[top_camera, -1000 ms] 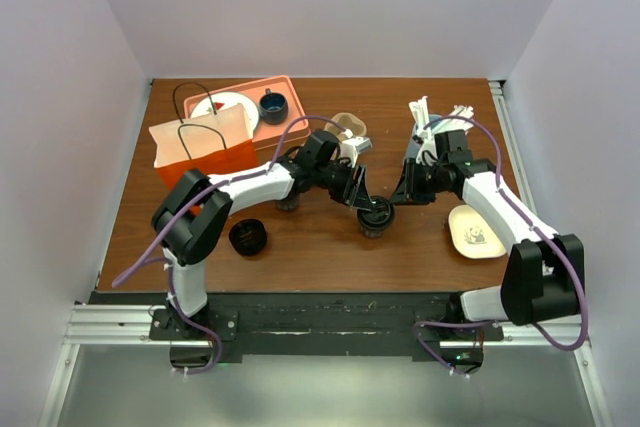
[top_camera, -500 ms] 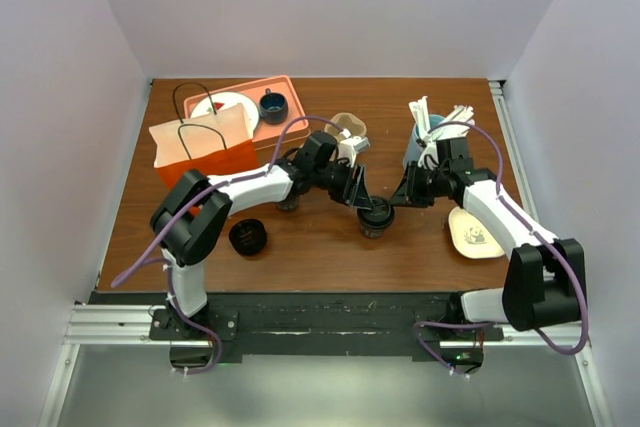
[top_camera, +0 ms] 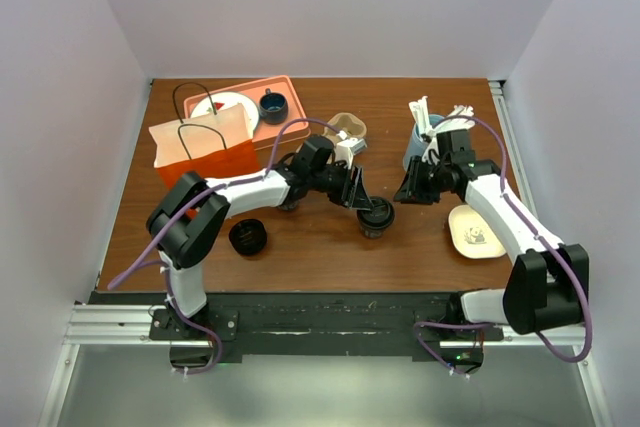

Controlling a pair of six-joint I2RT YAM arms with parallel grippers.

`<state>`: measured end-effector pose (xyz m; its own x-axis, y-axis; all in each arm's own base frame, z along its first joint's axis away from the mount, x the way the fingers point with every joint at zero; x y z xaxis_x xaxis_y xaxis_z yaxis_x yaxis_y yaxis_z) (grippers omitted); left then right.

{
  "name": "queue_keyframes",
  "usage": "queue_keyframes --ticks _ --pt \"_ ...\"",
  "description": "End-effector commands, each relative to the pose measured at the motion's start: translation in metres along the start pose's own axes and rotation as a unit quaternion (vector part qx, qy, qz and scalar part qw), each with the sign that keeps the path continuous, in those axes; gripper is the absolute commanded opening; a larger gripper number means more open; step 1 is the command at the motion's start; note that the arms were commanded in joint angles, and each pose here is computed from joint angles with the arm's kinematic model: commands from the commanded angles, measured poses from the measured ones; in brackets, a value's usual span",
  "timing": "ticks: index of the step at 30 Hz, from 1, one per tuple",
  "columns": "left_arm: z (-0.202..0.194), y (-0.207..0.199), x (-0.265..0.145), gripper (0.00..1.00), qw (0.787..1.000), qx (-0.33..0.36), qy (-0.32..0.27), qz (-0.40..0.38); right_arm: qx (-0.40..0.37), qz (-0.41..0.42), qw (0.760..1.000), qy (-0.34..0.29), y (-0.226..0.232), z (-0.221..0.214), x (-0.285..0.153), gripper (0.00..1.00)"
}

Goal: Pack the takeout coffee

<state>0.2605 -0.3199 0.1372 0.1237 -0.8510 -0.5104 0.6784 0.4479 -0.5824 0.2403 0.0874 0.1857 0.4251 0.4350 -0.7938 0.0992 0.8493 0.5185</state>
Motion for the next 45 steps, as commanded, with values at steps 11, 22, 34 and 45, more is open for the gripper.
queue_keyframes --ticks 11,22,34,45 --pt "-0.113 0.053 0.001 0.4 0.966 -0.069 0.191 0.159 0.047 0.092 0.995 -0.005 0.011 -0.034 -0.025 0.3" --pt "-0.111 0.053 0.002 0.4 0.966 -0.066 0.194 0.158 0.049 0.072 0.996 -0.014 -0.003 -0.04 -0.01 0.29" --pt "-0.114 0.054 0.004 0.4 0.964 -0.07 0.203 0.159 0.071 0.081 0.994 -0.024 -0.018 -0.055 0.012 0.22" --pt "-0.122 0.055 0.004 0.4 0.959 -0.075 0.216 0.164 0.124 0.041 0.991 -0.034 -0.041 -0.079 0.025 0.14"
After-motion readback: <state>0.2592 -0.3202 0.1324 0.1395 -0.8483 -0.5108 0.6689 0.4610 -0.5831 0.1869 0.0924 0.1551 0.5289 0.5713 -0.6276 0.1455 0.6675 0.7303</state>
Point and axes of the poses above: each gripper's point midway between its finger pads, its own x axis out along the fingers, its own y axis along the line the jaws close on, z = x × y, the point moved 9 cm from there along -x, back along the fingers, and after that the axes turned 6 degrees about x, right-handed, at the moved point
